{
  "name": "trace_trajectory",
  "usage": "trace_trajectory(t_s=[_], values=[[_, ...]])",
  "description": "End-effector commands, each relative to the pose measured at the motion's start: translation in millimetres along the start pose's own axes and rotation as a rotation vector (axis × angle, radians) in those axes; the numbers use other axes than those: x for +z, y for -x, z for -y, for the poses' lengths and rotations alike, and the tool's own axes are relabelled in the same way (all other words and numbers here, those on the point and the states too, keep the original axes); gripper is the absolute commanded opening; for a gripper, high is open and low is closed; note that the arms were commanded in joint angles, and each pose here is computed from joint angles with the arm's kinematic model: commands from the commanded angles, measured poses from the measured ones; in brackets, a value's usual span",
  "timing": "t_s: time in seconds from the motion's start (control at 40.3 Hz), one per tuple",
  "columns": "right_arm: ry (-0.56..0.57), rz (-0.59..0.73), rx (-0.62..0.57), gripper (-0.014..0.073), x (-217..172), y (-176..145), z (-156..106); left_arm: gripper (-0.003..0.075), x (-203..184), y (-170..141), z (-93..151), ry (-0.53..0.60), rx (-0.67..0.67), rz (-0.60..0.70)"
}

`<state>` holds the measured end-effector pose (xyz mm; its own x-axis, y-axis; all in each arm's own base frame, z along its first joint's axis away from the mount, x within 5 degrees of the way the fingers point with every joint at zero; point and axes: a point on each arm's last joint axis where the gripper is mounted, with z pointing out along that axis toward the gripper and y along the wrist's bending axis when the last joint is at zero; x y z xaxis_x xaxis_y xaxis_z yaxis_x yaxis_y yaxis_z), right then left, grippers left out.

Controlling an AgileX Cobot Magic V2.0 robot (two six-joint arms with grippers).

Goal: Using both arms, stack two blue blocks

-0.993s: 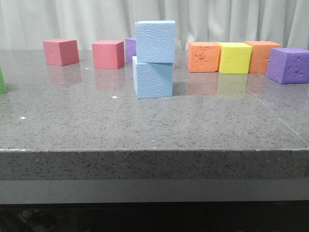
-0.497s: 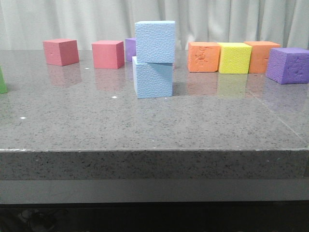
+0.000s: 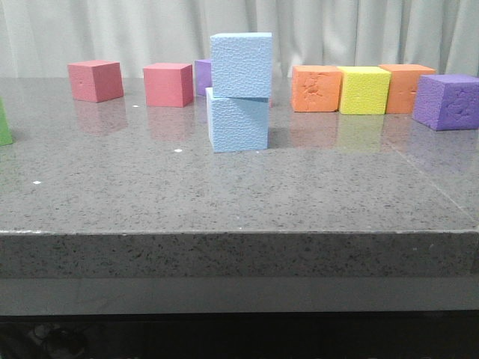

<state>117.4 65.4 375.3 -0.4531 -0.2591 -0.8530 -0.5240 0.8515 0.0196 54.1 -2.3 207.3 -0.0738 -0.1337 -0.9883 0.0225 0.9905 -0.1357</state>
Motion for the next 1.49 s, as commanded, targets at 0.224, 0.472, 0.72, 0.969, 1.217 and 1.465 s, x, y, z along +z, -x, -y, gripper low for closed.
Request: trace_trajectory(t_s=[0.224,0.472,0.72,0.969,1.217,1.465], values=[[-0.010,0.095,0.004,-0.0069,-6.6,12.1,0.7,-0.0018,1.2,-1.8,0.4,-0.046,0.029,0.197],[-0.010,0.095,0.004,-0.0069,-6.6,12.1,0.7,-0.0018,1.2,-1.8,0.5,-0.045,0.049,0.197],[-0.010,0.095,0.004,-0.0069,-6.6,12.1,0.7,-0.0018,1.3,-1.9,0.5,-0.045,0.049,0.196],[-0.010,0.095,0.004,-0.0069,-6.6,12.1,0.7,-0.0018,1.3,-1.9,0.5,-0.045,0.049,0.196],[-0.010,0.095,0.004,-0.0069,-6.6,12.1,0.7,-0.0018,1.3,-1.9,0.5,-0.045,0.049,0.196],[-0.124,0.183,-0.010,-0.0069,-13.9,-7.2,11.2,-0.0018,1.3,-1.9,0.5,-0.045,0.049,0.196]])
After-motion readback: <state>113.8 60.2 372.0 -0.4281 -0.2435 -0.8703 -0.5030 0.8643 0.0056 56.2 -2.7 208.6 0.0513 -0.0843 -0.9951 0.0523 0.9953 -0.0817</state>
